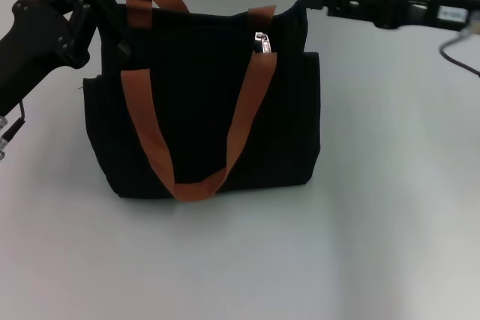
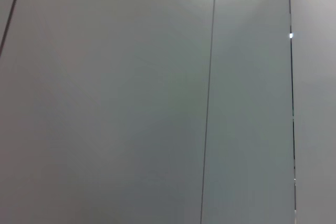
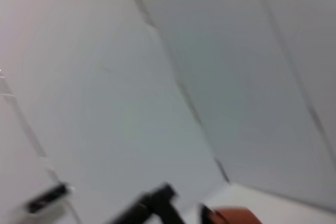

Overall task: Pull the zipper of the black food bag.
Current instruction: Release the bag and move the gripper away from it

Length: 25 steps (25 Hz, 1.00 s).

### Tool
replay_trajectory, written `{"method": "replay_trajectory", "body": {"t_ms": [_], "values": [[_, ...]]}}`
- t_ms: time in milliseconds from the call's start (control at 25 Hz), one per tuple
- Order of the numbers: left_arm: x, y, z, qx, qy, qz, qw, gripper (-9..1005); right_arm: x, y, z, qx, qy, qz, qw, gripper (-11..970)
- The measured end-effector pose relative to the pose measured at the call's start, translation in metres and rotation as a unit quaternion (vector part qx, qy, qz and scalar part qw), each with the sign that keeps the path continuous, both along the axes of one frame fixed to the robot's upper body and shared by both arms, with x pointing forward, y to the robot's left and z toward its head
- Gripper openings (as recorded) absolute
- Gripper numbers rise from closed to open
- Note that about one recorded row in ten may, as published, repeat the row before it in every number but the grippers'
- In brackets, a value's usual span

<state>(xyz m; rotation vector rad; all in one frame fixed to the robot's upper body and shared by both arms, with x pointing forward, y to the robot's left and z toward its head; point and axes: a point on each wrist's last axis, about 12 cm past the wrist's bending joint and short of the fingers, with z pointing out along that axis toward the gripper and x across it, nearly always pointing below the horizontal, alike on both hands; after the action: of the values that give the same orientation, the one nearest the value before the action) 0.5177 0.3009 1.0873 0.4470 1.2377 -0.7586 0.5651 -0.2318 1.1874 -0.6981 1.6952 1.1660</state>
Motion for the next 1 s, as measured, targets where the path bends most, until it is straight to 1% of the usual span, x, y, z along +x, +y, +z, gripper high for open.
{"method": "replay_trajectory", "body": {"t_ms": [80, 240, 360, 440, 560, 640, 720, 840, 880, 960, 1000], "values": [[-0.002, 0.002, -0.001, -0.001, 0.005, 0.000, 1.000, 131, -0.008, -0.005, -0.004, 0.024, -0.039, 0.028, 0.999, 557], [-0.004, 0.005, -0.004, -0.001, 0.023, -0.003, 1.000, 137, -0.029, -0.009, -0.022, 0.052, -0.116, 0.091, 0.988, 680], [-0.008, 0.010, -0.007, 0.002, 0.041, -0.006, 0.999, 141, -0.039, -0.010, -0.039, 0.060, -0.138, 0.110, 0.982, 773], [-0.012, 0.015, -0.009, 0.004, 0.050, -0.002, 0.999, 144, -0.046, -0.013, -0.046, 0.065, -0.153, 0.121, 0.979, 788], [-0.017, 0.021, -0.013, 0.004, 0.063, 0.008, 0.998, 210, -0.056, -0.018, -0.056, 0.064, -0.165, 0.130, 0.976, 810], [-0.019, 0.028, -0.013, 0.007, 0.072, 0.016, 0.997, 254, -0.062, -0.019, -0.063, 0.050, -0.166, 0.136, 0.975, 810], [-0.022, 0.038, -0.012, 0.019, 0.084, 0.016, 0.996, 336, -0.065, -0.018, -0.070, 0.034, -0.160, 0.144, 0.976, 810], [-0.023, 0.056, -0.001, 0.056, 0.109, -0.006, 0.992, 445, -0.068, -0.015, -0.082, 0.023, -0.147, 0.146, 0.978, 811], [-0.024, 0.058, 0.001, 0.064, 0.117, -0.014, 0.991, 478, -0.068, -0.015, -0.082, 0.023, -0.147, 0.146, 0.978, 811], [-0.025, 0.072, 0.014, 0.104, 0.148, -0.051, 0.982, 546, -0.068, -0.014, -0.085, 0.020, -0.143, 0.142, 0.979, 811], [-0.025, 0.076, 0.020, 0.115, 0.160, -0.064, 0.978, 580, -0.067, -0.014, -0.086, 0.018, -0.142, 0.140, 0.980, 811]]}}
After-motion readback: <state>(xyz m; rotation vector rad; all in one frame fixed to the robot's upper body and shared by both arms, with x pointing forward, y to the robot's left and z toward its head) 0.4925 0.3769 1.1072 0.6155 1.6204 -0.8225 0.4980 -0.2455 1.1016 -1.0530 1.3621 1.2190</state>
